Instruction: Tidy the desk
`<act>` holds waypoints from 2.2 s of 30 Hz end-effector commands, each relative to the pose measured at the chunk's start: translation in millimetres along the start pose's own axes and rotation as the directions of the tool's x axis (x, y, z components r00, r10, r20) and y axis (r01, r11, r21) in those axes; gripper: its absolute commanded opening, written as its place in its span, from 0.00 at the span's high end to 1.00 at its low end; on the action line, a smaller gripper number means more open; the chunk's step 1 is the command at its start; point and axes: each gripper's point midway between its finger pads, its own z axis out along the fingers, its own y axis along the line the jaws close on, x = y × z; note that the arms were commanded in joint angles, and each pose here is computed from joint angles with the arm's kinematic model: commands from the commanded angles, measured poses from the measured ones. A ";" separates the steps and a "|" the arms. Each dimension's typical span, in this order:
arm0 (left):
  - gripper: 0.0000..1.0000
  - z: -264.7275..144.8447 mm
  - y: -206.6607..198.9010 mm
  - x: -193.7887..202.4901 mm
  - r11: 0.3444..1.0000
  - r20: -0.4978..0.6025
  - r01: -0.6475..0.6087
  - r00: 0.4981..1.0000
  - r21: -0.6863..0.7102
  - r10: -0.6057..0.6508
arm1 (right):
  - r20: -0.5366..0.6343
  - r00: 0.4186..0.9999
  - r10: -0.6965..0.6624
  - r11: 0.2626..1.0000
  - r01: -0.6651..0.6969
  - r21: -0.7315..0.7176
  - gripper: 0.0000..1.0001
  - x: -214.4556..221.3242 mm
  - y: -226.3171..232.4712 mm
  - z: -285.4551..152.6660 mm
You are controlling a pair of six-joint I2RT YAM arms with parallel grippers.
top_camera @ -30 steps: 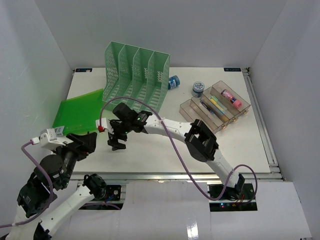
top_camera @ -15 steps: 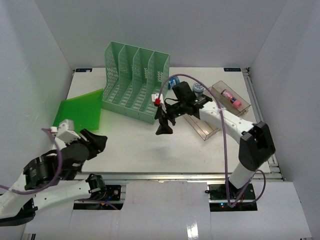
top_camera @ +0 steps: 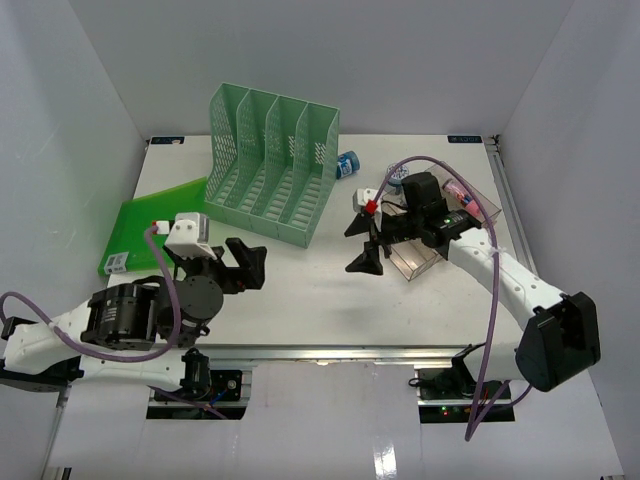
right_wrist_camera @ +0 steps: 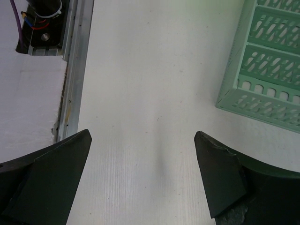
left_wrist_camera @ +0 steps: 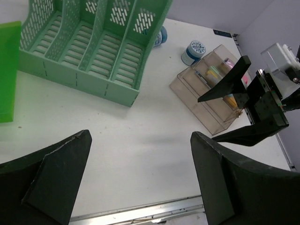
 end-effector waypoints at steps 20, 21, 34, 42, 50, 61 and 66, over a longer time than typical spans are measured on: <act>0.13 144.2 43.0 -3.8 0.988 -0.173 -0.082 0.983 -0.128 0.059 | 0.204 0.978 -0.037 0.969 -0.015 0.246 0.04 -2.3 -18.6 -100.2; 0.16 136.6 61.2 3.1 0.984 -0.199 -0.048 0.980 -0.169 0.013 | 0.205 0.978 -0.035 0.967 -0.019 0.253 0.04 -1.7 -19.6 -102.3; 0.30 75.0 217.6 135.8 0.817 -0.444 0.151 0.777 -0.556 -0.446 | 0.219 0.975 -0.035 0.968 -0.022 0.251 0.05 -5.2 -15.7 -106.2; 0.23 81.6 260.0 138.7 0.730 -0.448 0.087 0.738 -0.678 -0.505 | 0.236 0.969 -0.073 0.970 0.014 0.242 0.05 -17.6 -5.0 -110.6; 0.11 99.2 306.7 170.4 0.695 -0.541 -0.052 0.670 -0.717 -0.508 | 0.245 0.966 -0.087 0.972 0.028 0.235 0.05 -22.6 1.0 -112.4; 0.11 114.1 327.9 152.4 0.739 -0.518 -0.127 0.791 -0.661 -0.327 | 0.250 0.963 -0.096 0.972 0.037 0.231 0.06 -24.9 4.0 -113.8; 0.17 118.8 331.5 165.2 0.790 -0.591 -0.190 0.766 -0.582 -0.251 | 0.249 0.964 -0.094 0.972 0.035 0.233 0.06 -23.8 3.1 -113.9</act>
